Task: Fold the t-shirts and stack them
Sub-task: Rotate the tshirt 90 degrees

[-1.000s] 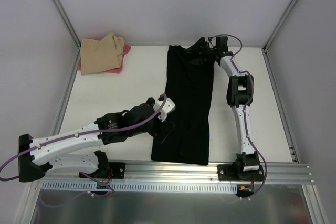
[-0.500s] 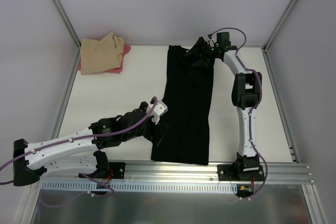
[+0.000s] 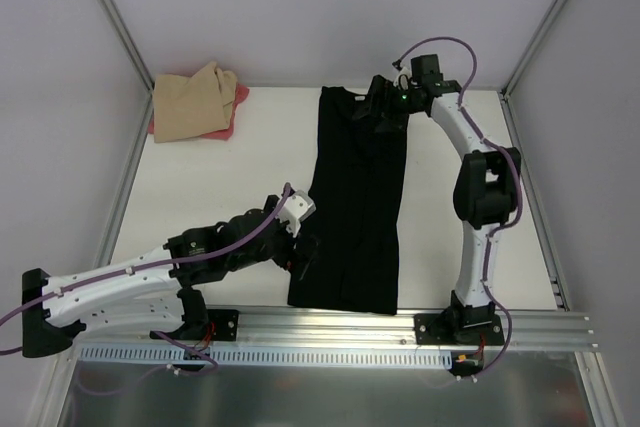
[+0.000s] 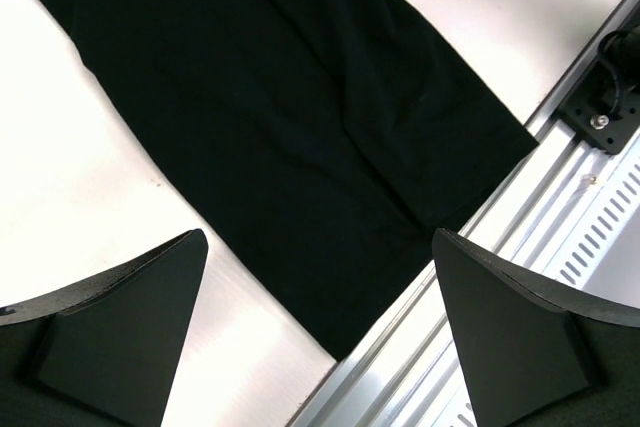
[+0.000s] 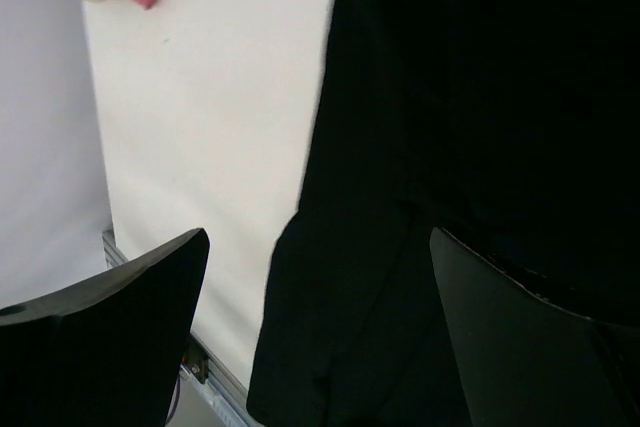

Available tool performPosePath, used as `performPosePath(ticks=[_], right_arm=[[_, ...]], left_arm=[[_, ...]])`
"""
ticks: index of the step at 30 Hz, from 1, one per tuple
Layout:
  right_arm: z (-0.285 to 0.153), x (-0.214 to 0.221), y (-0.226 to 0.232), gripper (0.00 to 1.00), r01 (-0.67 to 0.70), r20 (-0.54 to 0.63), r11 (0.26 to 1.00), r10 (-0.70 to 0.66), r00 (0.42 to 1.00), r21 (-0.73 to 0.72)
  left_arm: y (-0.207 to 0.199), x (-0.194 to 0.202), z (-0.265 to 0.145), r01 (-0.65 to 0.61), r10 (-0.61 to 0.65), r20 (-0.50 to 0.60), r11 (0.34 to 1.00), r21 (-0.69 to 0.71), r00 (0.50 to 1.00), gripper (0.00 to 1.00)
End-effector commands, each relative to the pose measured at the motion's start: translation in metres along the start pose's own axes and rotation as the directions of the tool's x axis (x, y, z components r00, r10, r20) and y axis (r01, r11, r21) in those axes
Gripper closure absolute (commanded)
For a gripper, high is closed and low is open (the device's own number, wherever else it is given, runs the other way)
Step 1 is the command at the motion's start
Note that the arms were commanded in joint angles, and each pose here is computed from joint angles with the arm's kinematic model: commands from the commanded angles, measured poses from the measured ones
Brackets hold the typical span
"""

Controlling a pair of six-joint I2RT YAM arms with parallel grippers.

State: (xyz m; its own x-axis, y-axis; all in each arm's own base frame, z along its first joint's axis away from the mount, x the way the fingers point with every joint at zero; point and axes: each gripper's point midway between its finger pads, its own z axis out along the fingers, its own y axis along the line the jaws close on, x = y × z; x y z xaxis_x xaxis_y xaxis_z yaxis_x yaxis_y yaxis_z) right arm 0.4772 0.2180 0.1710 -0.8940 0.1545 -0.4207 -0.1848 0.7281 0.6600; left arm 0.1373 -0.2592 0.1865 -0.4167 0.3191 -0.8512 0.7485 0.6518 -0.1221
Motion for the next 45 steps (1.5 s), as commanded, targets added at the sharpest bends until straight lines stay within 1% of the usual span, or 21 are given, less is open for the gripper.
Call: performPosePath(ticks=[1,3,5,12,20,22,23,24,25,26,27,28,31,32,33,34,35,36,37,39,45], right_arm=[[0.037,0.007,-0.047,0.01,-0.079,-0.086,0.994,0.086,0.993,0.081],[0.044,-0.006,-0.046,0.01,-0.078,-0.066,0.994,0.082,0.994,0.071],[0.057,-0.005,-0.055,0.01,-0.101,-0.084,0.992,0.107,0.991,0.075],[0.066,-0.010,-0.067,0.00,-0.111,-0.078,0.991,0.117,0.990,0.080],[0.052,-0.004,-0.074,0.00,-0.135,-0.073,0.988,0.140,0.988,0.073],[0.036,-0.004,-0.060,0.01,-0.105,-0.056,0.993,0.109,0.993,0.060],[0.035,0.018,-0.069,0.01,-0.124,-0.088,0.989,0.131,0.987,0.086],[0.016,0.013,-0.049,0.00,-0.068,-0.043,0.995,0.072,0.996,0.071],[0.007,0.021,-0.046,0.00,-0.054,-0.042,0.995,0.057,0.997,0.087],[0.004,0.048,-0.059,0.00,-0.063,-0.077,0.988,0.075,0.994,0.144],[-0.005,0.058,-0.058,0.01,-0.057,-0.079,0.985,0.070,0.994,0.161],[-0.030,0.058,-0.045,0.01,-0.031,-0.032,0.985,0.037,0.999,0.169],[-0.064,0.108,-0.046,0.01,-0.040,-0.015,0.978,0.044,0.999,0.204],[-0.068,0.139,-0.058,0.00,-0.060,-0.046,0.972,0.073,0.996,0.229],[-0.077,0.149,-0.058,0.00,-0.054,-0.037,0.970,0.065,0.997,0.238],[-0.096,0.151,-0.049,0.01,-0.027,0.011,0.970,0.025,1.000,0.242],[-0.104,0.159,-0.049,0.00,-0.021,0.016,0.969,0.018,1.000,0.245],[-0.108,0.178,-0.054,0.01,-0.032,-0.007,0.965,0.035,0.999,0.260],[-0.117,0.182,-0.048,0.01,-0.025,0.012,0.968,0.023,1.000,0.249],[-0.121,0.196,-0.049,0.01,-0.049,-0.003,0.967,0.051,0.999,0.251],[-0.112,0.241,-0.036,0.01,-0.070,-0.046,0.976,0.082,0.996,0.206]], left_arm=[[-0.007,-0.006,-0.008,0.053,-0.055,0.044,0.998,0.043,0.998,0.01],[-0.005,-0.004,-0.009,0.058,-0.060,0.038,0.998,0.037,0.997,0.01],[-0.003,-0.003,-0.009,0.054,-0.055,0.036,0.998,0.024,0.998,0.01],[-0.002,0.001,-0.005,0.038,-0.039,0.011,0.999,0.014,0.999,0.01],[-0.005,0.006,0.002,0.042,-0.042,-0.011,0.999,0.020,0.999,0.01],[-0.004,0.005,0.003,0.043,-0.042,-0.008,0.999,0.015,0.999,0.01],[-0.002,0.007,0.004,0.042,-0.042,-0.008,0.999,0.004,0.999,0.01],[0.002,0.006,0.006,0.041,-0.041,-0.002,0.999,-0.023,0.999,0.01],[0.005,0.007,0.007,0.043,-0.043,-0.002,0.998,-0.041,0.999,0.01],[0.008,0.009,0.008,0.041,-0.042,-0.014,0.998,-0.055,0.999,0.01],[0.008,0.013,0.011,0.032,-0.034,-0.036,0.998,-0.060,0.999,0.01],[0.008,0.015,0.012,0.032,-0.036,-0.053,0.998,-0.062,0.998,0.01],[-0.005,0.033,0.019,0.075,-0.071,-0.134,0.997,0.020,0.988,0.01],[-0.009,0.030,0.021,0.119,-0.114,-0.113,0.992,0.046,0.987,0.01],[-0.016,0.035,0.021,0.141,-0.131,-0.121,0.986,0.086,0.984,0.01],[-0.014,0.049,0.024,0.161,-0.149,-0.138,0.984,0.081,0.979,0.01],[-0.015,0.053,0.023,0.179,-0.167,-0.132,0.980,0.089,0.977,0.01],[-0.017,0.046,0.019,0.215,-0.206,-0.089,0.970,0.110,0.975,0.01],[-0.016,0.059,0.020,0.232,-0.221,-0.101,0.967,0.107,0.970,0.01],[-0.016,0.057,0.014,0.273,-0.266,-0.075,0.955,0.115,0.961,0.01],[-0.019,0.073,0.013,0.334,-0.319,-0.134,0.936,0.109,0.938,0.01]])
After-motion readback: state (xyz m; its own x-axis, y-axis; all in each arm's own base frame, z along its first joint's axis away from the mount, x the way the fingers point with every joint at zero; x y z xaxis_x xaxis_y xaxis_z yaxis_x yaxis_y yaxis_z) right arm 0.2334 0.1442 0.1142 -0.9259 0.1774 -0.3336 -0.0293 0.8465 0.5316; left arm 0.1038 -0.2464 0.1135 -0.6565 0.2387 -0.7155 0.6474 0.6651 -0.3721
